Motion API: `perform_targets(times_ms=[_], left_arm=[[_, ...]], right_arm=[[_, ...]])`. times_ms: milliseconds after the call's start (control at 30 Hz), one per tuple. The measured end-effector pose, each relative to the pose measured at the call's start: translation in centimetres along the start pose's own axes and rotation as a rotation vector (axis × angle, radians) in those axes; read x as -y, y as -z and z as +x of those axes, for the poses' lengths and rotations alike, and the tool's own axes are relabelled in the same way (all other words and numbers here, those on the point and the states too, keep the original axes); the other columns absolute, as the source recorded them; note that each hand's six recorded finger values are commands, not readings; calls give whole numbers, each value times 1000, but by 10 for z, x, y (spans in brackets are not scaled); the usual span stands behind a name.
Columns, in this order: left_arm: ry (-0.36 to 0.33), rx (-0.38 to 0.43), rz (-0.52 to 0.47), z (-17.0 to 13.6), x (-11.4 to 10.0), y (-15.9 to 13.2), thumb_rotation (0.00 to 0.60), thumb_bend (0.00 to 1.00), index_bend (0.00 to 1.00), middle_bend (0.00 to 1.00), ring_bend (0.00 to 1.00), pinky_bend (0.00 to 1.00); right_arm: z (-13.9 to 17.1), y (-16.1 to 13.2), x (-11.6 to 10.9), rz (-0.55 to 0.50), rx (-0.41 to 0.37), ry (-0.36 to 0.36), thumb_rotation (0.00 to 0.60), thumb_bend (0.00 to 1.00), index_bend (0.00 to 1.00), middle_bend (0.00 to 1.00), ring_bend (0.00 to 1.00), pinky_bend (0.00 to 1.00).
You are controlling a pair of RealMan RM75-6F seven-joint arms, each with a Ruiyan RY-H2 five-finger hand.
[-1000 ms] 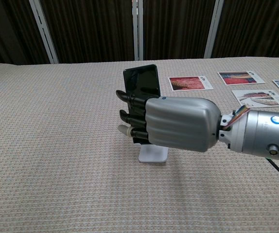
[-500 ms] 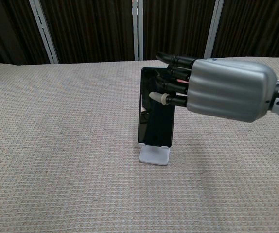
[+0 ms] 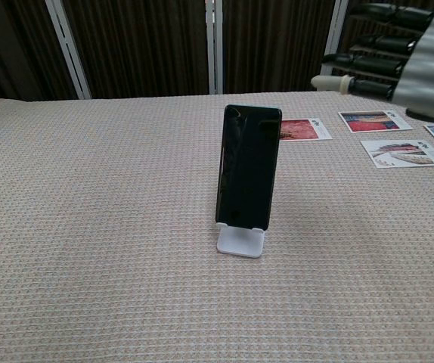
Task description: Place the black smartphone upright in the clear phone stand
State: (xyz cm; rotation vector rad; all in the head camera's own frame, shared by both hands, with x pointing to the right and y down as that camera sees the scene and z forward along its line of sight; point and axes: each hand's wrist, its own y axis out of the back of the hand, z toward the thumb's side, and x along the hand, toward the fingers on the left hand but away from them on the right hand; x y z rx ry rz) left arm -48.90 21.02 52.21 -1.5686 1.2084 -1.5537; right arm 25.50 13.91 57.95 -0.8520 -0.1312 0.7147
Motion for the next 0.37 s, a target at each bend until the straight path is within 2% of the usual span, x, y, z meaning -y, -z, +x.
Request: perform_targets(times_ms=[67, 233, 367], left_arm=[[-11, 15, 0, 0, 0, -3, 600, 0, 0, 0, 0, 0], [-43, 56, -11, -2, -2, -12, 600, 0, 0, 0, 0, 0], [-47, 81, -19, -6, -1, -17, 600, 0, 0, 0, 0, 0]], right_arm=[[16, 12, 10, -56, 52, -34, 600, 4, 0, 0, 3, 0], [64, 34, 36, -301, 254, -185, 600, 0, 0, 0, 0, 0], [100, 37, 39, -533, 396, -258, 600, 0, 0, 0, 0, 0]])
